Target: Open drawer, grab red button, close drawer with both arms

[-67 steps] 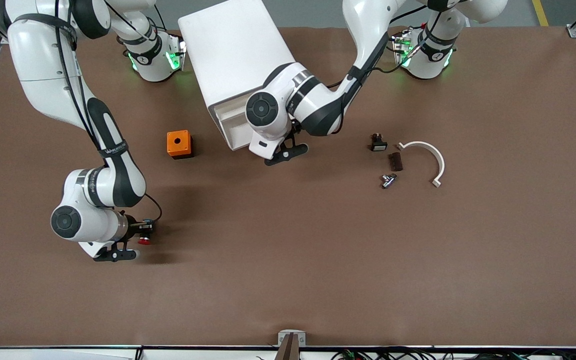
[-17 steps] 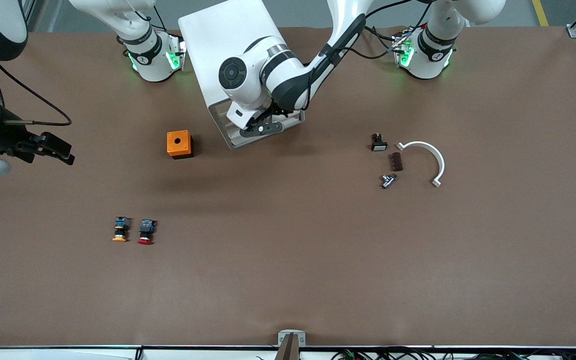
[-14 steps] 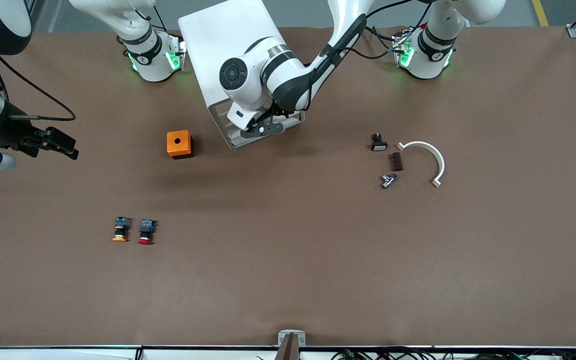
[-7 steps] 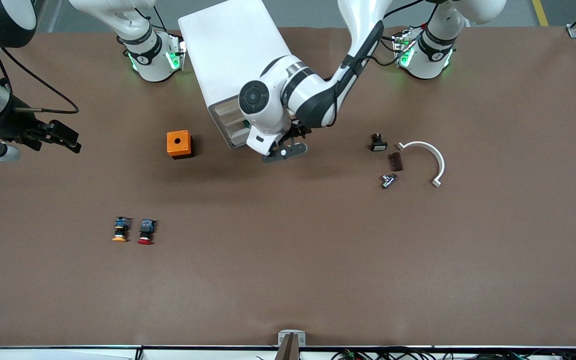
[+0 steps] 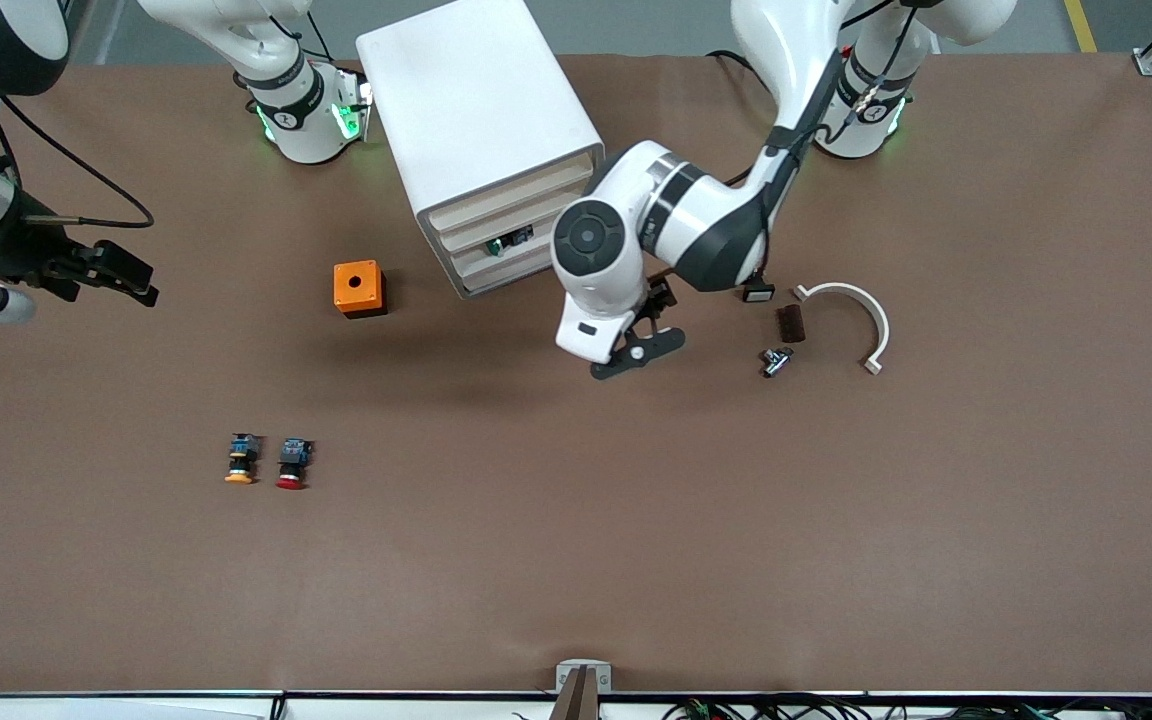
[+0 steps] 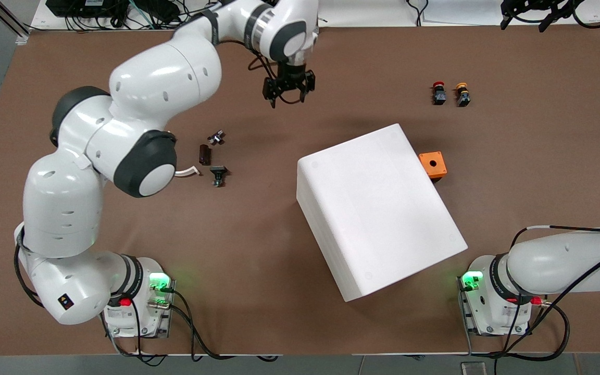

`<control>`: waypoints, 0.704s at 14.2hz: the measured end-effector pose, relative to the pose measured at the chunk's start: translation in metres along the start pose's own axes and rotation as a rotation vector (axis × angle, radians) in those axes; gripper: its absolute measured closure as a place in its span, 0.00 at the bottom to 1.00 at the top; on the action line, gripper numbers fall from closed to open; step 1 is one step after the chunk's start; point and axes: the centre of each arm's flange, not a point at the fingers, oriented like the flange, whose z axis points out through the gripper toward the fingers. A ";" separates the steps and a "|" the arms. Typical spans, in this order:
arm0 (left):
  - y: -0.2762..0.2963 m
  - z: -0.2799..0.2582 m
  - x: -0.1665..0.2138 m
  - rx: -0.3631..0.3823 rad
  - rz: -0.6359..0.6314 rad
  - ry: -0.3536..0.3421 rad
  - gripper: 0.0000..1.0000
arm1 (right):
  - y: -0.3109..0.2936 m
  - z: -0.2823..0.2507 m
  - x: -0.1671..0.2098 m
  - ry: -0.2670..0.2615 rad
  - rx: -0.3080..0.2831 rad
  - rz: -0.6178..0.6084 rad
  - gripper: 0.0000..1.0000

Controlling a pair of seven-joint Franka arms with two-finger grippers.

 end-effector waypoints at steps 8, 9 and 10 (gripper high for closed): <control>-0.109 -0.062 0.129 -0.097 -0.149 0.001 0.00 | -0.005 -0.001 0.000 0.003 0.000 -0.009 0.00; -0.131 -0.069 0.147 -0.102 -0.147 -0.003 0.00 | -0.005 -0.001 0.000 0.004 0.000 -0.009 0.00; -0.151 -0.074 0.164 -0.109 -0.152 -0.006 0.00 | -0.005 -0.001 0.000 0.004 0.000 -0.009 0.00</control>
